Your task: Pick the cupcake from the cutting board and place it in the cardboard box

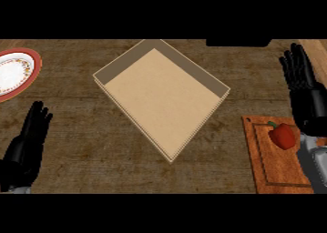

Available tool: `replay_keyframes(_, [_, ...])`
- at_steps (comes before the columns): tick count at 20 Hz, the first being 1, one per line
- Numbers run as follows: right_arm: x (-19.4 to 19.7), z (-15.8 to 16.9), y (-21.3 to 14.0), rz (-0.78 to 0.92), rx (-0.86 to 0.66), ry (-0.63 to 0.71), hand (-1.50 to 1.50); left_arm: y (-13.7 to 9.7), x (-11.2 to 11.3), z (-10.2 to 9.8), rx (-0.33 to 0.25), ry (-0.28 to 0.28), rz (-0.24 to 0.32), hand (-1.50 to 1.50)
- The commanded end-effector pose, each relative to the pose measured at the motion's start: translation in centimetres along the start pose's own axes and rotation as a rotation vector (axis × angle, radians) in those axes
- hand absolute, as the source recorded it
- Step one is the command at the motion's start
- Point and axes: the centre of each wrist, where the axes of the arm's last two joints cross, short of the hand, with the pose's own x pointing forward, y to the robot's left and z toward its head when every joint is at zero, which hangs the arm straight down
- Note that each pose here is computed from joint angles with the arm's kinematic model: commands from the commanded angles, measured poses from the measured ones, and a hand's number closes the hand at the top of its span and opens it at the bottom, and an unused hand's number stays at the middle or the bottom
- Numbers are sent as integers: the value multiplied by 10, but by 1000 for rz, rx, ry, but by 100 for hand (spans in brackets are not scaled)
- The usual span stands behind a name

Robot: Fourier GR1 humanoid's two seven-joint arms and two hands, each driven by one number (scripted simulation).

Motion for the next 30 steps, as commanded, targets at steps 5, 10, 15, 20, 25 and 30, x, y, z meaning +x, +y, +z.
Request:
replay_keyframes(5, [76, -6, -133, 94, 78, -145, -150, 2, 28, -19, -217, -205, -236, 0])
replay_keyframes(10, [74, 40, -234, 334, 141, 14, -150, -4, 55, -34, -327, -243, -252, 0])
replay_keyframes(15, [72, 68, -272, 473, 306, -107, -150, -16, 59, -44, -400, -260, -255, 0])
replay_keyframes(20, [76, 94, -295, 649, 451, -97, -150, -28, 59, -45, -434, -252, -239, 0])
replay_keyframes(25, [90, 75, -276, 902, 665, 32, -150, -26, 54, -56, -442, -250, -257, 0])
replay_keyframes(30, [109, 64, -246, 1011, 813, 87, -150, -32, 61, -54, -415, -249, -272, 0])
